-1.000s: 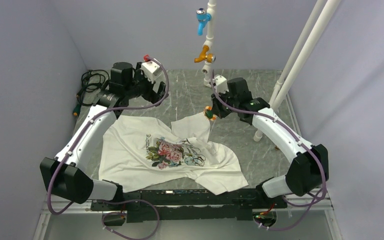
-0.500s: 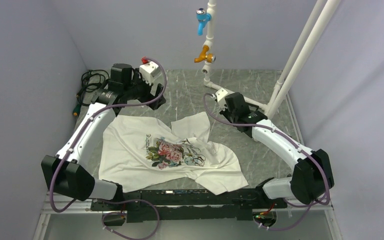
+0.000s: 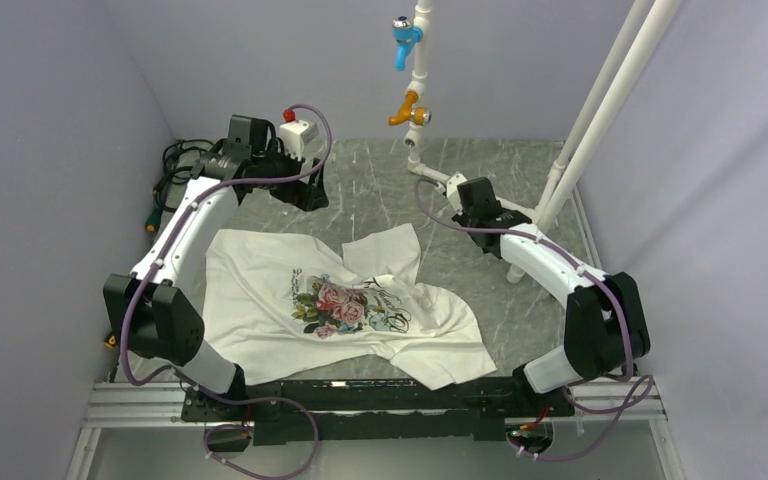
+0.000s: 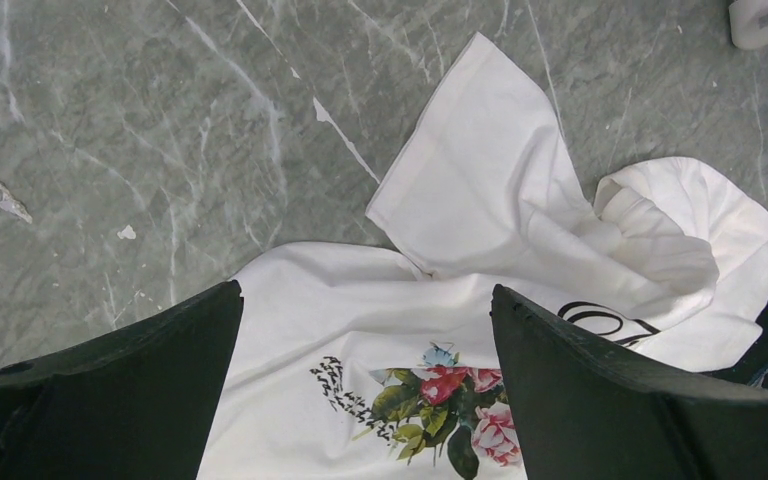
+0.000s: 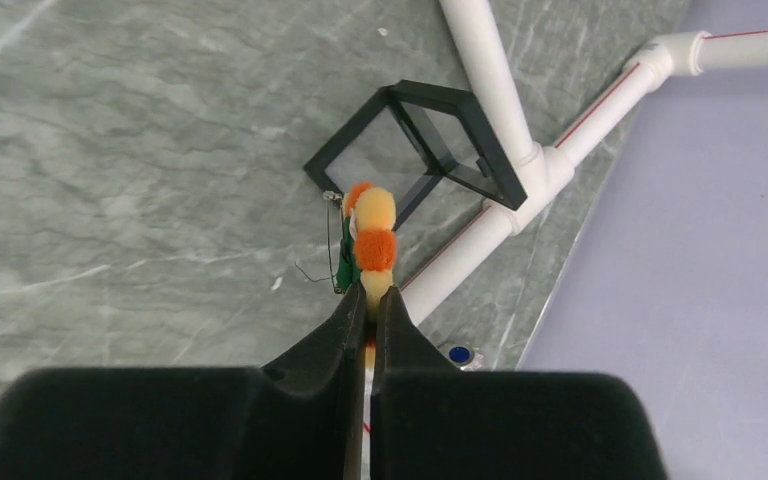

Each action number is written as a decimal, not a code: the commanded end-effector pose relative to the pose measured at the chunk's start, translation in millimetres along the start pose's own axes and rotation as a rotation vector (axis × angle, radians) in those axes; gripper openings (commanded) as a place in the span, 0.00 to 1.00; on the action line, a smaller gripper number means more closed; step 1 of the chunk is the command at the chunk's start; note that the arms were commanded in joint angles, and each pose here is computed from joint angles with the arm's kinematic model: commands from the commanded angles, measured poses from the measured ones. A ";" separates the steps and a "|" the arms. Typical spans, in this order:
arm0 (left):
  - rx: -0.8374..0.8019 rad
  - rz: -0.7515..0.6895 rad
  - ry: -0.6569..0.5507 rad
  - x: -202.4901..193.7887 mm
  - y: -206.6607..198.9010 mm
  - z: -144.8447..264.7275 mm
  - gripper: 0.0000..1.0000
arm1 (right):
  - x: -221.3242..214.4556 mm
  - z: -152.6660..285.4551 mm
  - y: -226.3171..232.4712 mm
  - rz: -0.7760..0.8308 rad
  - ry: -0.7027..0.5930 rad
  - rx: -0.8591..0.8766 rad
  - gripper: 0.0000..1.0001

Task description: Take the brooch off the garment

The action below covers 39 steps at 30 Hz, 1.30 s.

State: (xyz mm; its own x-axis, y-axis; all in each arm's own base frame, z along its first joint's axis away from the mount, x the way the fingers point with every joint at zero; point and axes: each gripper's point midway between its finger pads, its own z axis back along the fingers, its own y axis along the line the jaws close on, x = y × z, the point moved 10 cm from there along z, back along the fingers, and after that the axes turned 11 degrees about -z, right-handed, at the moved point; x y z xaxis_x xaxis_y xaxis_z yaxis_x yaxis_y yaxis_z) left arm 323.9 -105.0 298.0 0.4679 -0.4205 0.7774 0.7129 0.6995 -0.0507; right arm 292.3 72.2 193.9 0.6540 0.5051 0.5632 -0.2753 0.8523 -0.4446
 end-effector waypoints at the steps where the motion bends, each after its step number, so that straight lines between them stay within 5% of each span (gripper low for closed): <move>1: 0.027 -0.005 -0.071 14.9 -3.2 17.3 0.99 | 14.7 -5.8 -17.8 -0.005 -0.065 -0.119 0.00; 39: 0.052 -0.043 -0.104 8.5 -9.4 30.2 1.00 | -10.3 -86.8 -20.5 0.205 0.019 -0.248 0.00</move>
State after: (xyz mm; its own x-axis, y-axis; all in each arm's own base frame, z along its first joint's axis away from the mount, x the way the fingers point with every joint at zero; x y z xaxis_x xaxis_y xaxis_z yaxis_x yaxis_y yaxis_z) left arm 309.6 -99.8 311.7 0.4332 -0.3998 0.8078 0.6965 0.7173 -0.0185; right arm 343.7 38.6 131.0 0.6372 0.6554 0.4055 -0.2667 0.6811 -0.6818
